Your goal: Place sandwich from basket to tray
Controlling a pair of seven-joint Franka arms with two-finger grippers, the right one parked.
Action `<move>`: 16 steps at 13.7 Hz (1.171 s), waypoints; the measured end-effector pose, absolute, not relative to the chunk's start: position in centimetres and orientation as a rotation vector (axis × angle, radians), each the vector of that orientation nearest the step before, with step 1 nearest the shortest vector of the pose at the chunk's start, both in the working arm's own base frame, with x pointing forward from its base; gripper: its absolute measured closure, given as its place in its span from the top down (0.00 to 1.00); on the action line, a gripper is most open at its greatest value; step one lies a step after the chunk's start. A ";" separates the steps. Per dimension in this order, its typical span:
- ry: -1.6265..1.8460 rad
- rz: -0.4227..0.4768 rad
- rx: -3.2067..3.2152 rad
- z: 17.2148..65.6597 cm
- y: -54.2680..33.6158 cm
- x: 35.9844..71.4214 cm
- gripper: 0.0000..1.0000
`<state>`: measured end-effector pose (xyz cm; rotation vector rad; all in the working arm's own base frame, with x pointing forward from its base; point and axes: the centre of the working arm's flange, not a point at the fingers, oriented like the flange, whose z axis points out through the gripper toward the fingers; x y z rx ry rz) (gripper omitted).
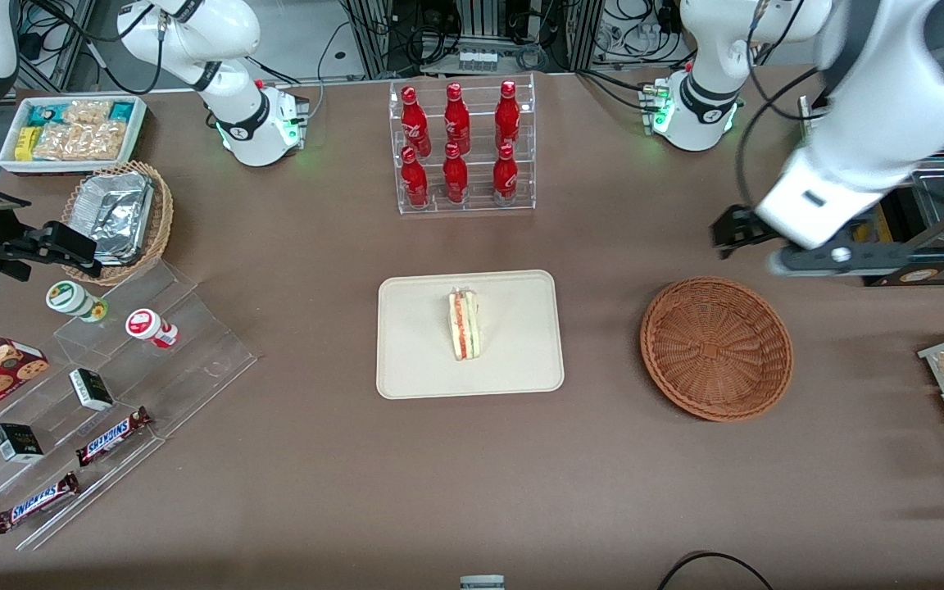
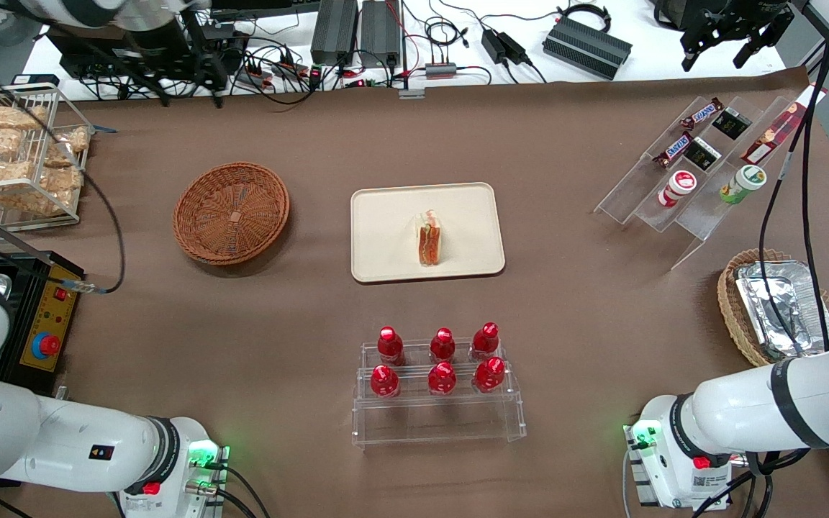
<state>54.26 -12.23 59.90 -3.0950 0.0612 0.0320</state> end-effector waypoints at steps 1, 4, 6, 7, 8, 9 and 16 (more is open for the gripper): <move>0.076 0.033 -3.095 60.2 -10.2 53.8 1.00; 0.114 0.031 -3.095 60.8 -6.0 52.7 1.00; 0.111 0.026 -3.097 61.1 -4.5 52.4 1.00; 0.104 0.024 -3.100 61.1 -4.1 52.4 1.00; 0.096 0.022 -3.103 61.1 -3.8 52.4 1.00; 0.082 0.017 -3.108 61.2 -3.3 52.5 1.00; 0.029 -0.043 -3.134 62.5 -1.5 54.3 1.00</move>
